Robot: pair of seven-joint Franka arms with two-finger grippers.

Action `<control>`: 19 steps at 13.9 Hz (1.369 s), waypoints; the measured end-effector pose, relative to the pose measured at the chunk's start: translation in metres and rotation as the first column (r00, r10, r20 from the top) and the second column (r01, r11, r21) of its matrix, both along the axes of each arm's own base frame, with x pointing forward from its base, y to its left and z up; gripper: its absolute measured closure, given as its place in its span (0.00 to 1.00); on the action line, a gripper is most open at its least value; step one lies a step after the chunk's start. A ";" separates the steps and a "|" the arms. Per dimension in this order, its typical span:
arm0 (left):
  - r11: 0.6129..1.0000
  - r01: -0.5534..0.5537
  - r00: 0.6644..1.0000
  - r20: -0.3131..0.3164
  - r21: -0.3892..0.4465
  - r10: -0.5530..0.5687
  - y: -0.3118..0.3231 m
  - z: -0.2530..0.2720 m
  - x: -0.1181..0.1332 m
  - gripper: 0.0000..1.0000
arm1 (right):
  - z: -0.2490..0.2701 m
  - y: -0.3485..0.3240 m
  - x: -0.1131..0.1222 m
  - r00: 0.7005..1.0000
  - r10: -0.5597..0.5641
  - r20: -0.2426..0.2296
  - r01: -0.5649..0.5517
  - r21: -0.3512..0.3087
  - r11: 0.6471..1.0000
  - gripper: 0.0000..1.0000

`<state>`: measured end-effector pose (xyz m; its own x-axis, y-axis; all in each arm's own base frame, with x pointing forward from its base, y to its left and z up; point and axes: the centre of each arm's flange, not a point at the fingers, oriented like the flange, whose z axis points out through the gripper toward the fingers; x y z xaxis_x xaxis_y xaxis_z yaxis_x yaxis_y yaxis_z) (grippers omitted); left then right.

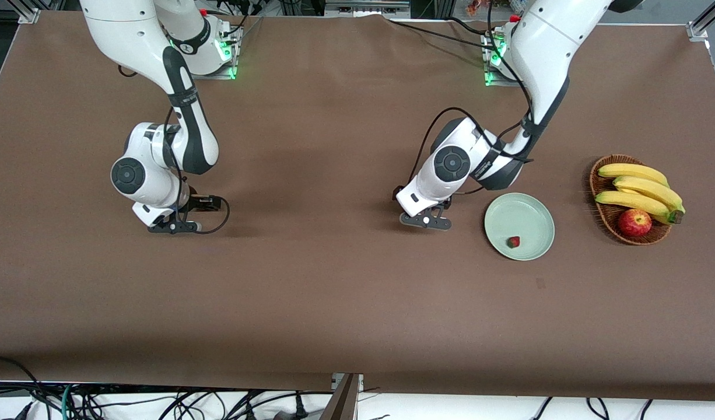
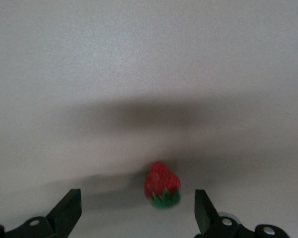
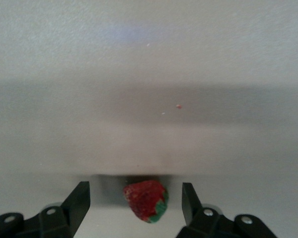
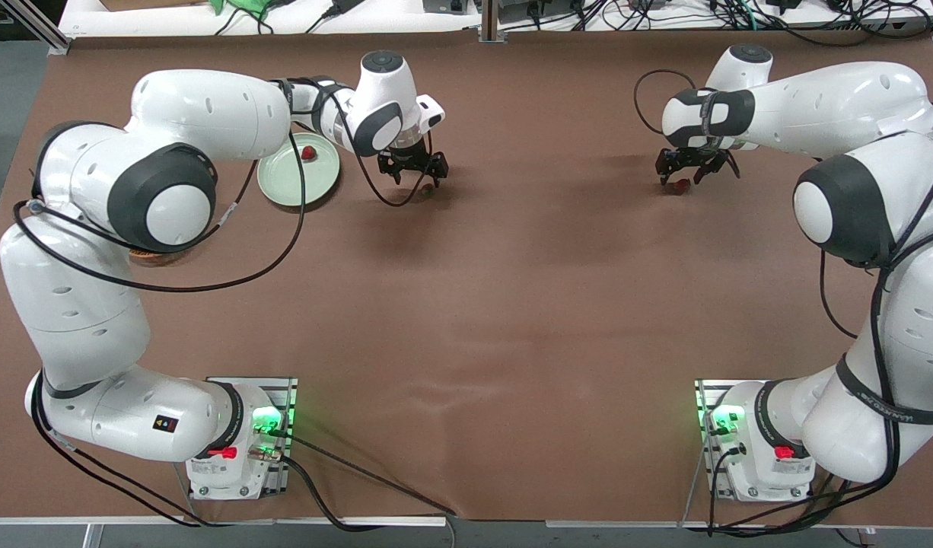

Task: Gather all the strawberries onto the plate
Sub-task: 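Grasp the third strawberry with the right gripper while the left gripper reaches another, then place the second strawberry on the plate with the left gripper while the right gripper carries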

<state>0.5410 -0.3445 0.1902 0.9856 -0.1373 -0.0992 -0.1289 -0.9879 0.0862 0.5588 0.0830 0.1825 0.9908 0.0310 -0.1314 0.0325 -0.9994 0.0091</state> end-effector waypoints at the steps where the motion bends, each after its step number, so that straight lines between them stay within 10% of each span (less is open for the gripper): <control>1: 1.000 0.000 1.000 -0.001 -0.002 0.000 0.000 -0.006 -0.001 0.00 | -0.001 0.001 0.000 1.000 0.007 0.004 -0.007 0.000 1.000 0.20; 6: 1.000 -0.004 1.000 -0.004 -0.003 0.004 -0.007 -0.010 -0.005 0.05 | -0.003 -0.001 0.001 0.999 0.044 0.009 -0.044 0.002 0.999 0.61; 12: 1.000 -0.001 1.000 0.004 -0.010 0.001 -0.013 -0.013 -0.007 0.66 | 0.016 0.027 0.016 0.998 0.053 0.034 -0.054 0.027 0.998 0.62; 19: 0.980 0.177 0.977 -0.139 0.096 -0.163 0.061 0.048 0.027 0.67 | 0.080 0.252 0.049 0.985 -0.106 0.136 0.078 0.193 0.978 0.62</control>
<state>0.5679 -0.2831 0.2379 0.9264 -0.2836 -0.2479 -0.2906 -0.9568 0.0085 0.6079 0.3347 0.2622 0.9986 -0.0510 0.0130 -0.0478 -0.9825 -0.1801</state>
